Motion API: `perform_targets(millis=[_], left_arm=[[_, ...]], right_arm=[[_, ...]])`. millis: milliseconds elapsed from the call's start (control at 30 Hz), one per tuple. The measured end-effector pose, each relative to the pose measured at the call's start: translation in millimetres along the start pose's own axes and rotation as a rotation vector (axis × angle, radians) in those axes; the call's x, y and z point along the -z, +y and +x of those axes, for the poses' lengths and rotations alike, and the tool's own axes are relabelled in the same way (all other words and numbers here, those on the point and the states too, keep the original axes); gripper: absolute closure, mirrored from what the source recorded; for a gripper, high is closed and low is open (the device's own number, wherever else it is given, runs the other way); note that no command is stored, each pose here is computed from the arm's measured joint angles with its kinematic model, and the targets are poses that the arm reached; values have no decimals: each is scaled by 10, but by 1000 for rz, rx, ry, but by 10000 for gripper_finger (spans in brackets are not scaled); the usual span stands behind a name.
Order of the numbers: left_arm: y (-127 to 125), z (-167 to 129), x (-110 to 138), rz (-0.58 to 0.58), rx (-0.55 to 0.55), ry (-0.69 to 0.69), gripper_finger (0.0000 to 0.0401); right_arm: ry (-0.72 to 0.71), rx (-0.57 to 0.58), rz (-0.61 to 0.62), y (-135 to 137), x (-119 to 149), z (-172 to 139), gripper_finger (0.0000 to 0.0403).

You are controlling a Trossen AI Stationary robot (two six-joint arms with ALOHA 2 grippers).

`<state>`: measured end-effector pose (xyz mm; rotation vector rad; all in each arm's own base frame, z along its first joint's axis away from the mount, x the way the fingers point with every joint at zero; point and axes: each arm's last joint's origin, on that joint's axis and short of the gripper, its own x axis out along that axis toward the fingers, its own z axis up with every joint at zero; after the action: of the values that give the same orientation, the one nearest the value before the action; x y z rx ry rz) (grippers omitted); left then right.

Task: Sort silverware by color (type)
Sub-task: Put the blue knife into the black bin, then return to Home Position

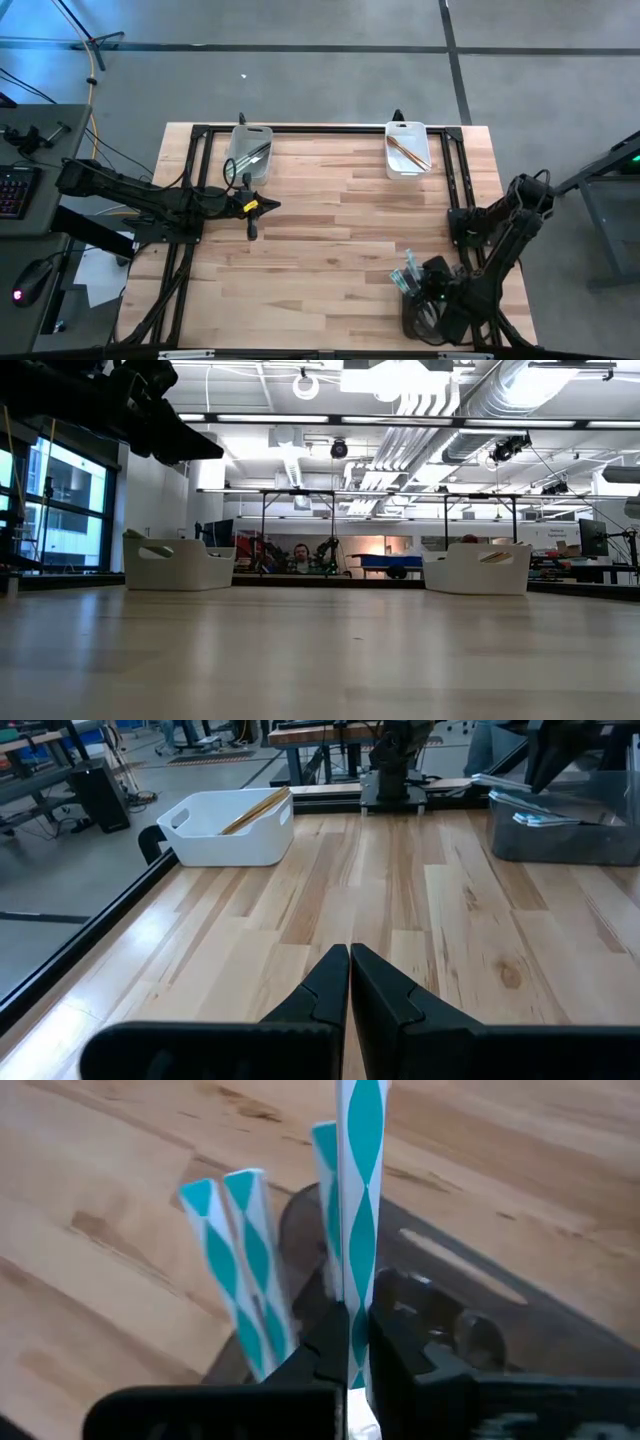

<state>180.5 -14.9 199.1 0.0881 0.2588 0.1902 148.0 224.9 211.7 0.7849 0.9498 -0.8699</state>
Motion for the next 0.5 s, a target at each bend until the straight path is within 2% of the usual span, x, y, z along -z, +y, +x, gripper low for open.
perform_targets(millis=[267,500], left_arm=[[0,0,1,2,0,1,396],[0,0,8,-18,0,8,396]], right_arm=[[13,16,-71,-26,13,30,386],[63,54,-138,-35,20,16,322]])
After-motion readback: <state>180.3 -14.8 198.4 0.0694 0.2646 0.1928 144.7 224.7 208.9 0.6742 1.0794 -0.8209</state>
